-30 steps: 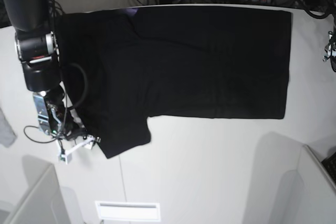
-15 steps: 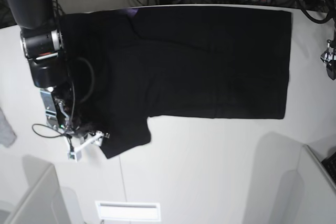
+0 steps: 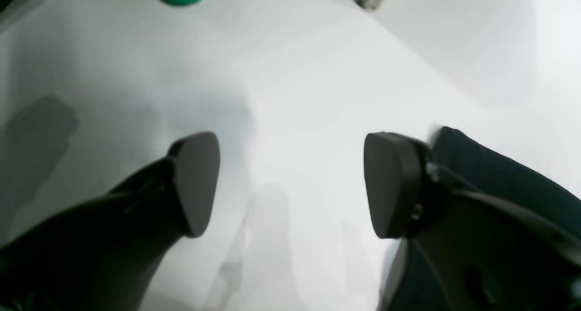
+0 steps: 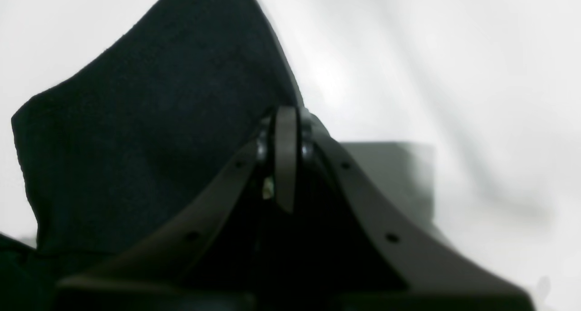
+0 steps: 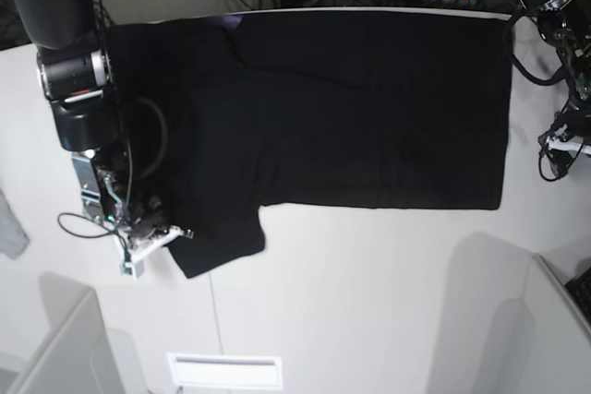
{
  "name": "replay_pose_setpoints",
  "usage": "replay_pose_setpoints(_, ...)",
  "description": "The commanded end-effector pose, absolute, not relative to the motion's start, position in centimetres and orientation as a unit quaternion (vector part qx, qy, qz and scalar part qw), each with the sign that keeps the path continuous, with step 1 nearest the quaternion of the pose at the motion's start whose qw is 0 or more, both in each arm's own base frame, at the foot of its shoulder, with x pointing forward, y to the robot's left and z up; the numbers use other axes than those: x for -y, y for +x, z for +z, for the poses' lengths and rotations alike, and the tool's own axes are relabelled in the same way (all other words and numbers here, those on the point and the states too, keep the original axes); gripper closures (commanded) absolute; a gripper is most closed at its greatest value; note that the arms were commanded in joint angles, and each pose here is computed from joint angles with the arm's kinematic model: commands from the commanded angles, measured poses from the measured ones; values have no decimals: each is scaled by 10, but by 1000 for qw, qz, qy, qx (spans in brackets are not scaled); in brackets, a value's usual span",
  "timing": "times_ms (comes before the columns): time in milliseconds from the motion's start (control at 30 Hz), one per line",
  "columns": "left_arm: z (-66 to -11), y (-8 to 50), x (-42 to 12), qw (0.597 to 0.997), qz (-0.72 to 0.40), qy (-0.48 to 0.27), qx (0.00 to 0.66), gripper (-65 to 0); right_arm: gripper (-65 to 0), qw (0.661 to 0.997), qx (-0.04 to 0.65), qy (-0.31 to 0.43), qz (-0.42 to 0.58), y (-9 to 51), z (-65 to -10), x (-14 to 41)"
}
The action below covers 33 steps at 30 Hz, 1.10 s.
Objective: Fold the T-shirt properly
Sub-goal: 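Reach both grippers to the shirt's hem corners and grasp them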
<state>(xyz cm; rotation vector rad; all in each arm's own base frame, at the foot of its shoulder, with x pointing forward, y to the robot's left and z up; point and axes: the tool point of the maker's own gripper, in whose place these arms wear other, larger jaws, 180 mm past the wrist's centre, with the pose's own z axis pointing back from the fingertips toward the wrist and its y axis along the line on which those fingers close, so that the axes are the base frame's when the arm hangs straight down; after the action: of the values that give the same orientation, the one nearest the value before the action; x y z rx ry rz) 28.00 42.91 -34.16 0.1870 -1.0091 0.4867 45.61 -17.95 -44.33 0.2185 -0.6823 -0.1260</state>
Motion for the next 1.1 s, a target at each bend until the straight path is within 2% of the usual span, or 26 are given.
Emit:
replay_pose_setpoints(0, -325, 297, -432, 833, 218, 92, 500, -484, 0, 942, 313, 105, -59, 452, -445, 181)
replay_pose_setpoints(233, -369, 339, -424, 850, 254, 44, 459, -481, 0, 942, 312, 105, -59, 452, -446, 181)
replay_pose_setpoints(467, -367, 380, -395, 858, 229, 11, 460, -481, 0, 942, 312, 108, -58, 452, -446, 178)
replay_pose_setpoints(700, -383, 399, -364, 880, 192, -6, 434, -481, 0, 942, 312, 107, -58, 452, -446, 179)
replay_pose_setpoints(1067, -423, 394, -326, 909, 162, -26, 383, -476, 0, 942, 312, 105, -59, 452, -446, 181)
